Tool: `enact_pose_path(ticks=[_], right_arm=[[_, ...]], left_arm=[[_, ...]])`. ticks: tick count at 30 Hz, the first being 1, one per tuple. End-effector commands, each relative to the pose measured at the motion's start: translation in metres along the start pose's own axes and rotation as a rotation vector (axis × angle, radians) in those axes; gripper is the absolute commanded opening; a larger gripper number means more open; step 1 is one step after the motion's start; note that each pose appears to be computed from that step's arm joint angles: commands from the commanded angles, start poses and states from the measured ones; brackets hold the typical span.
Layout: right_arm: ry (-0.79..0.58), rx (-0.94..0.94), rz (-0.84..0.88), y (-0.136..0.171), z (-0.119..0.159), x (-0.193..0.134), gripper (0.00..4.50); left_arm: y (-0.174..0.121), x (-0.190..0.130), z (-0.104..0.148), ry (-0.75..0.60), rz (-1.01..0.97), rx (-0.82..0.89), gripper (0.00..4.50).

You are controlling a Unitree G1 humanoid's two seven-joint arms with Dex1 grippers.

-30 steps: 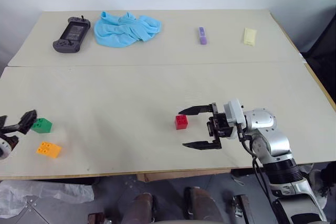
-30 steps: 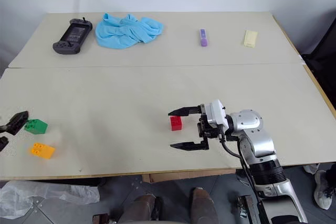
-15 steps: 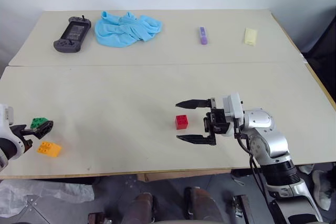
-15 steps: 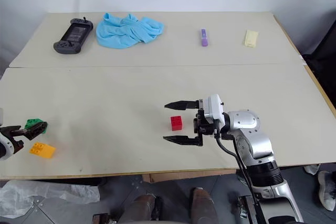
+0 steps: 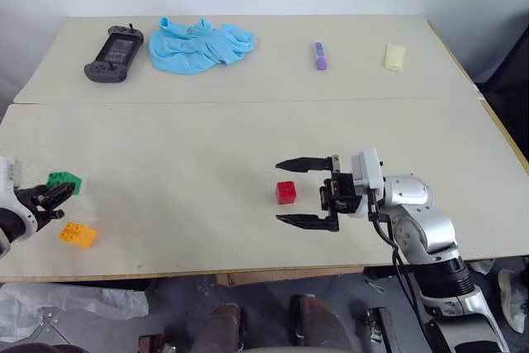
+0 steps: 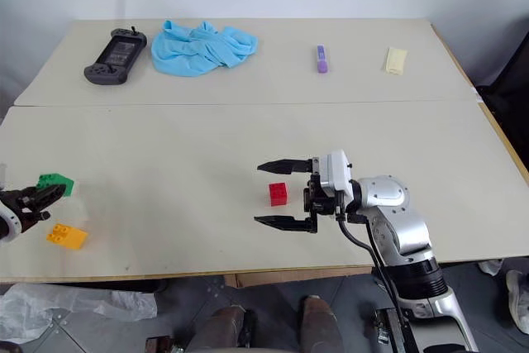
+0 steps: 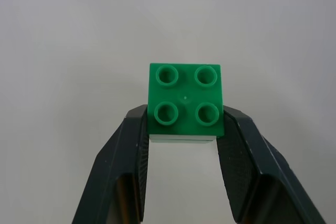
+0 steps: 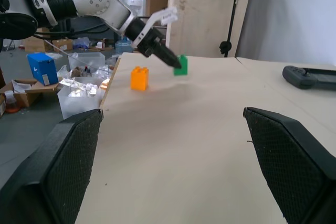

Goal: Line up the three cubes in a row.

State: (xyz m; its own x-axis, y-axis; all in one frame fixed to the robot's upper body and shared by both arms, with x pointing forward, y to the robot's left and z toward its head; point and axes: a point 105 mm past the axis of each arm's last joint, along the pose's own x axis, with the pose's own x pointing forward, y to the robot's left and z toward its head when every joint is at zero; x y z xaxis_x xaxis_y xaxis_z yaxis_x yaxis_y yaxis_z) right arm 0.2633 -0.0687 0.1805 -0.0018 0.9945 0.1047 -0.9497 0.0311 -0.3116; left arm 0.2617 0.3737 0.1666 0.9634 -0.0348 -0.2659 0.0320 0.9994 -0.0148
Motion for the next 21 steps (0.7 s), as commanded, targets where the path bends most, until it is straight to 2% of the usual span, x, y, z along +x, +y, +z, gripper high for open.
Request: enact_pose_path(ticks=[1,2,4,5,8,11,15,21], right_arm=[[-0.007,-0.055,-0.063,-0.011,0.013,-0.009,4.50],[0.007,-0.067,-0.101,-0.017,0.014,-0.016,4.50],[0.066,-0.092,-0.157,-0.024,0.013,-0.035,4.50],[0.092,-0.104,-0.175,-0.025,0.012,-0.044,4.50],[0.110,-0.102,-0.221,-0.026,0.013,-0.056,4.50],[0.135,-0.091,-0.237,-0.019,0.010,-0.064,4.50],[0.204,-0.083,-0.318,-0.008,0.006,-0.085,4.50],[0.251,-0.073,-0.427,0.009,0.008,-0.101,4.50]], left_arm=[[-0.031,-0.022,0.057,-0.244,-0.264,0.242,1.48],[-0.051,-0.029,0.070,-0.287,-0.408,0.297,1.48],[-0.091,-0.035,0.082,-0.257,-0.685,0.376,1.48],[-0.109,-0.034,0.081,-0.208,-0.810,0.414,1.48],[-0.142,-0.007,0.068,-0.041,-1.004,0.525,1.48],[-0.180,0.018,0.055,0.041,-1.194,0.655,1.48],[-0.233,0.048,0.032,0.138,-1.342,0.775,1.48],[-0.256,0.075,0.004,0.201,-1.289,0.852,1.48]])
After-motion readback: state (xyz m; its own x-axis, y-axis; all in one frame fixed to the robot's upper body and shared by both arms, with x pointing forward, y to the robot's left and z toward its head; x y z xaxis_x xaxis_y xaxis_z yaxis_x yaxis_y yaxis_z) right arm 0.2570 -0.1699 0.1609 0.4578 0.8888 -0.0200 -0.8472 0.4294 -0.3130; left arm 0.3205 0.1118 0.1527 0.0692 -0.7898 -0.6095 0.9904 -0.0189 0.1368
